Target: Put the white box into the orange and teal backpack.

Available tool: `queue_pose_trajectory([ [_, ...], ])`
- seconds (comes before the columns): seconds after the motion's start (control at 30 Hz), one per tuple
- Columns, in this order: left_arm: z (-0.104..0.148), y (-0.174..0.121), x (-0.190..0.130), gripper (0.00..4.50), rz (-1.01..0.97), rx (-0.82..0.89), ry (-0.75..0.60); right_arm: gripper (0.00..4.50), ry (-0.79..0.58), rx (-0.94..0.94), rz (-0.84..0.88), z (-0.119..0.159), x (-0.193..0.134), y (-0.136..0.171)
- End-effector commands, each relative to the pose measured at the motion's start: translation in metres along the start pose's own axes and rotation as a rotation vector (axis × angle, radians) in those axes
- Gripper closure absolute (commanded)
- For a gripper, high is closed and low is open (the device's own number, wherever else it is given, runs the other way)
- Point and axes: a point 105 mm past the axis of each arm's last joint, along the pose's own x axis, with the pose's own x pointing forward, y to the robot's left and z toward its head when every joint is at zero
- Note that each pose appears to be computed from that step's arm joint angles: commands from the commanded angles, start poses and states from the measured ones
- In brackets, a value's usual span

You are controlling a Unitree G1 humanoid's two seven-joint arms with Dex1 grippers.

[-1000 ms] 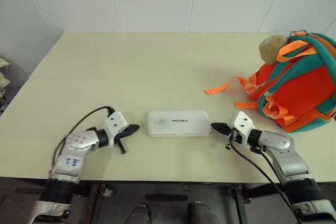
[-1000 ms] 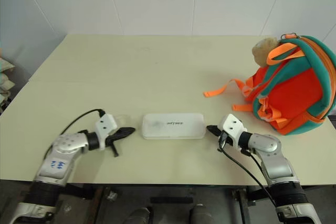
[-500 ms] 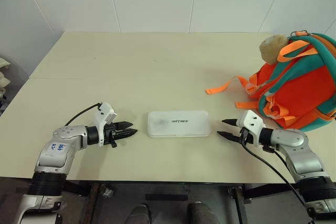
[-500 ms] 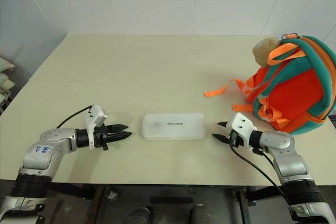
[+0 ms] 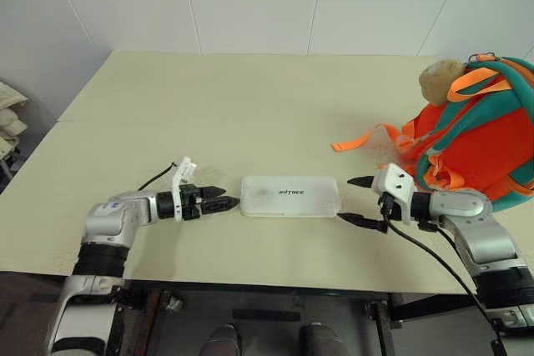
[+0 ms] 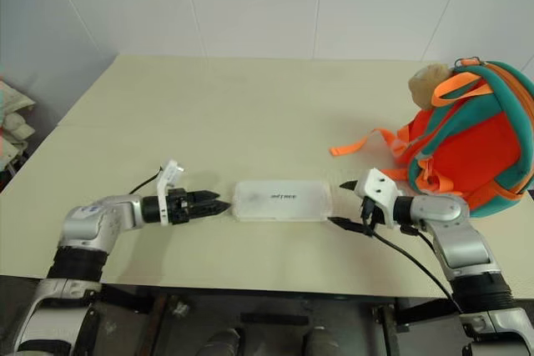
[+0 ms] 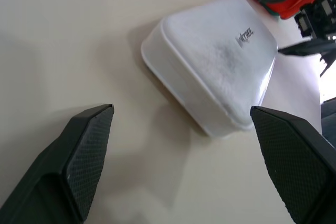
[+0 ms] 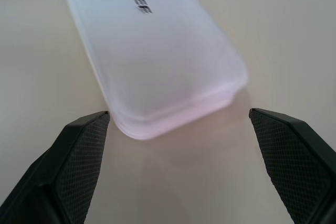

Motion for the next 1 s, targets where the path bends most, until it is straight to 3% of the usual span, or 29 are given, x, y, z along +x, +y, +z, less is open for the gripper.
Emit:
queue_pose_trajectory([
  [0.03, -0.020, -0.009, 0.013, 0.03, -0.074, -0.128, 0.085, 0.00, 0.014, -0.020, 0.032, 0.005, 0.001, 0.001],
  [0.27, -0.027, -0.021, 0.024, 0.03, -0.140, -0.173, 0.153, 0.00, 0.043, -0.015, 0.052, -0.003, 0.006, 0.000],
  [0.63, -0.026, -0.028, 0.050, 0.03, -0.191, -0.332, 0.132, 0.00, -0.060, -0.040, 0.125, 0.014, 0.021, 0.016],
  [1.0, -0.026, -0.038, 0.050, 0.03, -0.276, -0.505, 0.175, 0.00, -0.019, -0.076, 0.091, -0.001, 0.012, 0.015],
])
